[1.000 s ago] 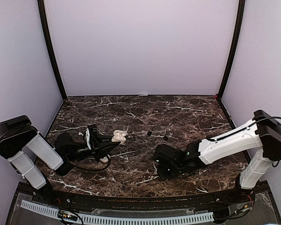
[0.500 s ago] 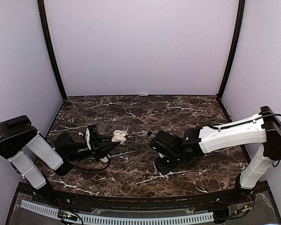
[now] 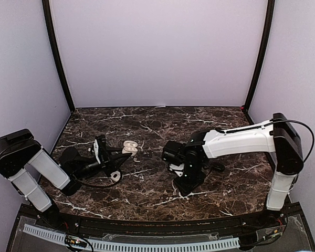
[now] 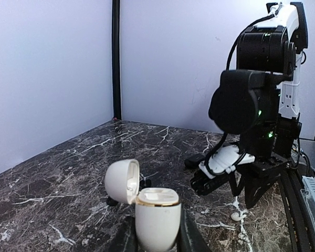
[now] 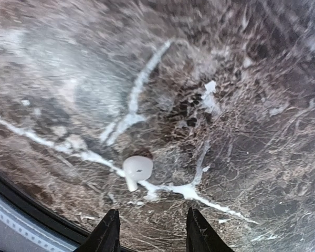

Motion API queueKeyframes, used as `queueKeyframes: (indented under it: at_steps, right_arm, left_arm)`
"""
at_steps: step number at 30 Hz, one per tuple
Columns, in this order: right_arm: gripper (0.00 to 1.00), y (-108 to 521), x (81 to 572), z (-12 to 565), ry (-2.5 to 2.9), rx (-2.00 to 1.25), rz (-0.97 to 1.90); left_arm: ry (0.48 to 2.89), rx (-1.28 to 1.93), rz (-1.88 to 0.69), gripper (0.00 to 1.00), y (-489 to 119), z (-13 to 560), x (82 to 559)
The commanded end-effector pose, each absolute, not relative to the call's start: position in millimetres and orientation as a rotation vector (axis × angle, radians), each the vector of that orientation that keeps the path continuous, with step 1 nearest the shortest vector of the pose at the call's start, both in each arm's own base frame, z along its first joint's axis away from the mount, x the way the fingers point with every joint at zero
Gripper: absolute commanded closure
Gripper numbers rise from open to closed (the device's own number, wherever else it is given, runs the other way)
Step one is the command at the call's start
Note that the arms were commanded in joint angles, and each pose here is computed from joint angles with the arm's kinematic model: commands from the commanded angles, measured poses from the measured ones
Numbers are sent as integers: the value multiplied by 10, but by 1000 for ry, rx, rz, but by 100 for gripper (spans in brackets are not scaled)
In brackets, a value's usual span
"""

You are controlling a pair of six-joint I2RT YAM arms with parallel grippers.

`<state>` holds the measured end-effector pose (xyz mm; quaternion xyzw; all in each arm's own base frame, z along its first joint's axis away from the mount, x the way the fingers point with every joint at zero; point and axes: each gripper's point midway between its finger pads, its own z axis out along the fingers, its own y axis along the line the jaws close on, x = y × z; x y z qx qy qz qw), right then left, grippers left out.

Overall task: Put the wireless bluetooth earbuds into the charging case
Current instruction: Place the left earbud at the center of the board, then pick up the left earbud from the center of the board.

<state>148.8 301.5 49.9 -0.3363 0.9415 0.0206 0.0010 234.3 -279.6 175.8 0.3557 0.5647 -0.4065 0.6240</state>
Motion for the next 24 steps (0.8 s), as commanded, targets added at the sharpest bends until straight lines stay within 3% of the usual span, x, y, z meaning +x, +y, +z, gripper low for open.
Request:
queueKeyframes:
  at_steps: [1,8,24]
  right_arm:
    - [57,2976,1418,506,3063,-1095,44]
    - [55,3127,1526,557,3113,-1087,119]
    - [62,3123,1533,408,3239,-1114,65]
  left_arm:
    - [1239,772,-930,88,-2747,1979,2361]
    - [1248,759,-929,88,-2723,1969,2374]
    - [1253,747,-921,88,-2698,1988,2389]
